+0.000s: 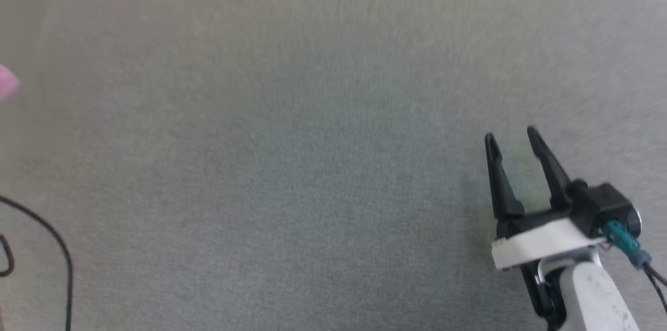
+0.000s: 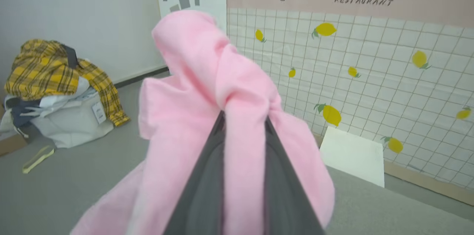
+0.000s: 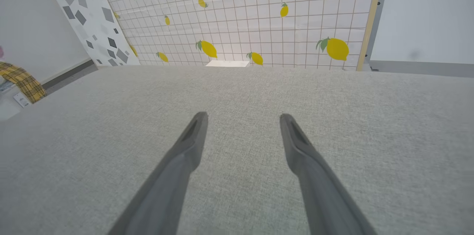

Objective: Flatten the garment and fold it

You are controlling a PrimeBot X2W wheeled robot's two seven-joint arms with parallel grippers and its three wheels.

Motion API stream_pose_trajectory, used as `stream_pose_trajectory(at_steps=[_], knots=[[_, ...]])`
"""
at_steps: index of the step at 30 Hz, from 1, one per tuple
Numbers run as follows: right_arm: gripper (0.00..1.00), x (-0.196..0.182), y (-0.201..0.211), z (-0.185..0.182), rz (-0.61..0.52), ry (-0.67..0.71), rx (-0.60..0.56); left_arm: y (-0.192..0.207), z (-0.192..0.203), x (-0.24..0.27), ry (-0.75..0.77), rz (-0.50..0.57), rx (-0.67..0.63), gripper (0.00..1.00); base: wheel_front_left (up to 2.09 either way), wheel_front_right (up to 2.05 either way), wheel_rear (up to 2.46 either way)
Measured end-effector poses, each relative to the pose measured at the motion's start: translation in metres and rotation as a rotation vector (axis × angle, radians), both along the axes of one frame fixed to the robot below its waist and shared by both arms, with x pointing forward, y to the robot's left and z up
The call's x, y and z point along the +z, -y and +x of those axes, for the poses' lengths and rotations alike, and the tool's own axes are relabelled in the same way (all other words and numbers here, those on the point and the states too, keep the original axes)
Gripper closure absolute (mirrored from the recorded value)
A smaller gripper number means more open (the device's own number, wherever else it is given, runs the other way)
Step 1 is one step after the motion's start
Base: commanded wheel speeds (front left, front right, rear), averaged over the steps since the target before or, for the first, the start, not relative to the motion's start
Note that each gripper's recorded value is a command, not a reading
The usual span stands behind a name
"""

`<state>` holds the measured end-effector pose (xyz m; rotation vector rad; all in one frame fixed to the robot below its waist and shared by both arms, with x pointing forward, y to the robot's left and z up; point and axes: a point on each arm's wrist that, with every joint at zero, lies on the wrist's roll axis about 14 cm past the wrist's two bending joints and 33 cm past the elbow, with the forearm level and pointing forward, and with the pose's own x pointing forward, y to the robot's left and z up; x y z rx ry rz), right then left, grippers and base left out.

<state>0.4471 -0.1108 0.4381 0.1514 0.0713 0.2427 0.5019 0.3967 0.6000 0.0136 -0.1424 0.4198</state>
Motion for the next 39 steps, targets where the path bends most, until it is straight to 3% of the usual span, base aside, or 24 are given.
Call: stream_pose_trajectory(at_steps=[6,13,19,25,28,34,39], knots=[[0.00,0.039,0.015,-0.024,-0.016,0.085,-0.037,0.072,-0.006,0.091,0.254,0.167,-0.218,1.00,0.00,0.00,0.00],[0.00,0.075,0.041,-0.052,-0.045,0.161,-0.107,0.206,-0.011,0.131,0.411,0.097,-0.556,1.00,0.00,0.00,0.00],[0.00,0.092,0.077,-0.075,-0.063,0.197,-0.210,0.333,-0.017,0.119,0.383,-0.010,-0.864,1.00,0.00,0.00,0.00],[0.00,0.096,0.105,-0.095,-0.073,0.202,-0.299,0.431,-0.027,0.036,0.095,-0.085,-1.102,1.00,0.00,0.00,0.00],[0.00,0.096,0.117,-0.104,-0.079,0.198,-0.339,0.467,-0.042,-0.032,-0.171,-0.064,-1.192,1.00,0.00,0.00,0.00],[0.00,0.091,0.129,-0.111,-0.088,0.181,-0.378,0.476,-0.085,-0.158,-0.740,0.005,-1.238,1.00,0.00,0.00,0.00],[0.00,0.088,0.128,-0.109,-0.085,0.173,-0.374,0.461,-0.115,-0.204,-1.041,0.028,-1.220,1.00,0.00,0.00,0.00]])
